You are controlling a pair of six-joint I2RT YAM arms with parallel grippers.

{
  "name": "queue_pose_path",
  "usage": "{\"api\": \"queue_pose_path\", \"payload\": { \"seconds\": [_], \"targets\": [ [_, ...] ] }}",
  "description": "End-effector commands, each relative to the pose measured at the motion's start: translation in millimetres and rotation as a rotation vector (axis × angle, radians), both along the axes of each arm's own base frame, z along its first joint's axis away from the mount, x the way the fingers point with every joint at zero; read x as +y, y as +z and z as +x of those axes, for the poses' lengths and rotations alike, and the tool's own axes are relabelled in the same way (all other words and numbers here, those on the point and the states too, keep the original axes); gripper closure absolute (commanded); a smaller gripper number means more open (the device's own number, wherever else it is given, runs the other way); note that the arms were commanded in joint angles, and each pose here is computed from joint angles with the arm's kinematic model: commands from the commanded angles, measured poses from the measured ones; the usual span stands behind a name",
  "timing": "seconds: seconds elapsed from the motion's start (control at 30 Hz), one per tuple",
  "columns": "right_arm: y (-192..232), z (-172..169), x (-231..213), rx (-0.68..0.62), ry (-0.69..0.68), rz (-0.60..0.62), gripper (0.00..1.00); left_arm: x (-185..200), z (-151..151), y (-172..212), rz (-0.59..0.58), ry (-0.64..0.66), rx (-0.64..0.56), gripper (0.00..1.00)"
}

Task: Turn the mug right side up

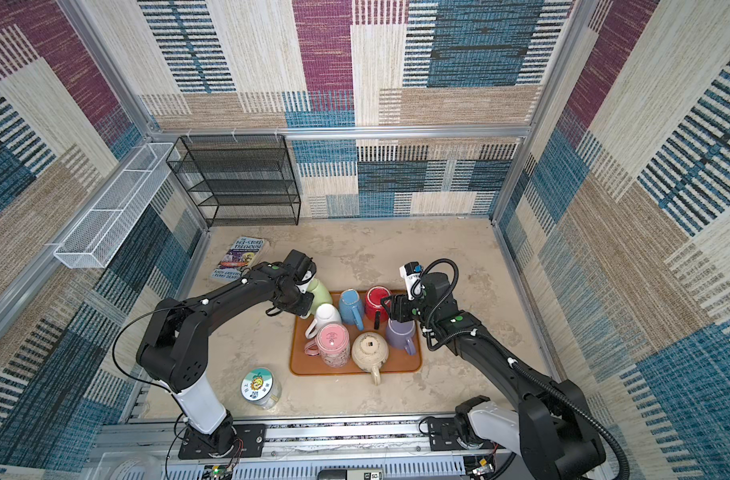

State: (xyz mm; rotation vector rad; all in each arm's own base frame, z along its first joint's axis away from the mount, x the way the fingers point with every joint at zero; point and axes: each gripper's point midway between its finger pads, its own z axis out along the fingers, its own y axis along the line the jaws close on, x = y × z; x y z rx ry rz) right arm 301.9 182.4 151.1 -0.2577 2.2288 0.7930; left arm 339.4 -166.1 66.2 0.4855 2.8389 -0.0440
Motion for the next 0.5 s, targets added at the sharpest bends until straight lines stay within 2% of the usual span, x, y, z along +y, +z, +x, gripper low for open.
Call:
{"api": "queue_pose_path", "payload": {
  "seconds": [0.0, 0.17, 0.47],
  "targets": [
    [9, 2, 5, -0.025, 0.011, 0.033, 0.36, -7, 7, 9, -0.041, 0.017, -0.035, 0.88],
    [9, 0, 8, -0.016, 0.03, 0.048, 0.37, -7, 5, 11, -0.049, 0.024, -0.039, 1.0],
    [15, -4, 12, -0.021, 0.047, 0.049, 0.37, -8, 4, 24, -0.074, 0.043, -0.068, 1.0]
  ]
}}
